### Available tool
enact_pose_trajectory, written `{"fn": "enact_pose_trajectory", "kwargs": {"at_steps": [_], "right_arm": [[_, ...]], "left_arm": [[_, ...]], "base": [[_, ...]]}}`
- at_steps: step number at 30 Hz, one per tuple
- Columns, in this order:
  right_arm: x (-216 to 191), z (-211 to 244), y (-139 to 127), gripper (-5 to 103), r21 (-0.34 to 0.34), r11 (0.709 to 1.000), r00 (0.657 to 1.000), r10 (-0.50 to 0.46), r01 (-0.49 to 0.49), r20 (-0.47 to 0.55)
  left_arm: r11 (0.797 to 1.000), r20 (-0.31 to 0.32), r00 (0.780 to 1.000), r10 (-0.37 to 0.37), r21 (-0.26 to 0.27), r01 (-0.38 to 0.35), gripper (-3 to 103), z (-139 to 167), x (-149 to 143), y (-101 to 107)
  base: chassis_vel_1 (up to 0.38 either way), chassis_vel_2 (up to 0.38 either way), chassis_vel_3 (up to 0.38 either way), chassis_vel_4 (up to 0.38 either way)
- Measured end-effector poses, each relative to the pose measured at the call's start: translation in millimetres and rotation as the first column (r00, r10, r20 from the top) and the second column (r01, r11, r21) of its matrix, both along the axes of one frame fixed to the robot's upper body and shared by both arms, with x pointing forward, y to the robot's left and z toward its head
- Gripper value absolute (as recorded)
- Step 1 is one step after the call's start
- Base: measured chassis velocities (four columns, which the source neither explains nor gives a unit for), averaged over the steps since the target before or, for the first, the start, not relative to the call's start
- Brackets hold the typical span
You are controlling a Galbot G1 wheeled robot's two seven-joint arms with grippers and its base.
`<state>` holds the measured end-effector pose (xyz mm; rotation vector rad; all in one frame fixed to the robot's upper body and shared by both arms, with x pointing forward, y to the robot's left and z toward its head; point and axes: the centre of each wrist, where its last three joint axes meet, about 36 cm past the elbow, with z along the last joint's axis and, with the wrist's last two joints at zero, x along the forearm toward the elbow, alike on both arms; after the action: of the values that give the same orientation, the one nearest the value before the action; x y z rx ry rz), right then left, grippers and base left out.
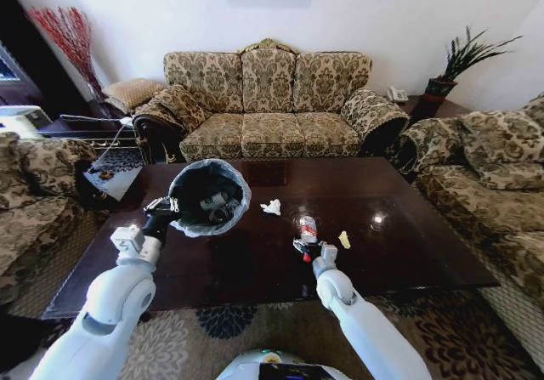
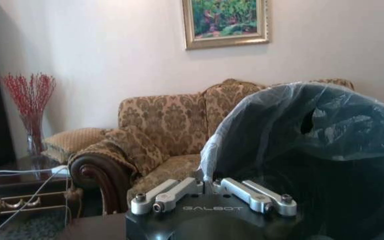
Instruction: Move to the front of the table and place the trash on the table into the trash bin.
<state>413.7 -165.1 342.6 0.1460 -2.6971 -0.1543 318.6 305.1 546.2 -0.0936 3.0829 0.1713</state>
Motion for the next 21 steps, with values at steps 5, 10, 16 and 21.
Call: {"fn": "enact_pose_trajectory", "kwargs": {"at_steps": [5,10,16,21], "right_arm": [[2,-1,1,62,-0.002,1.000,1.000,0.001,-0.001,0.004],[3,2,0,45,-0.007,1.000,1.000,0.000,0.000,0.023],[1,50,3,35,-0.009,0.999,0.985,0.054,-0.054,0.167],[10,149,6,23,-0.037,0.980,0.908,0.193,-0.193,0.372]], "left_arm": [[1.000,-0.001,1.000,0.001,0.003,-0.001,1,-1,4,2],[1.000,-0.001,1.000,-0.001,0.004,0.001,1,0,6,3],[1.000,-0.005,1.000,-0.004,0.007,0.004,1,-1,7,4],[1.000,-0.018,1.000,-0.024,0.007,0.024,1,-5,9,2]], "base": [[0.000,0.000,0.000,0.000],[0.000,0.000,0.000,0.000],[0.000,0.000,0.000,0.000],[0.000,0.000,0.000,0.000]]}}
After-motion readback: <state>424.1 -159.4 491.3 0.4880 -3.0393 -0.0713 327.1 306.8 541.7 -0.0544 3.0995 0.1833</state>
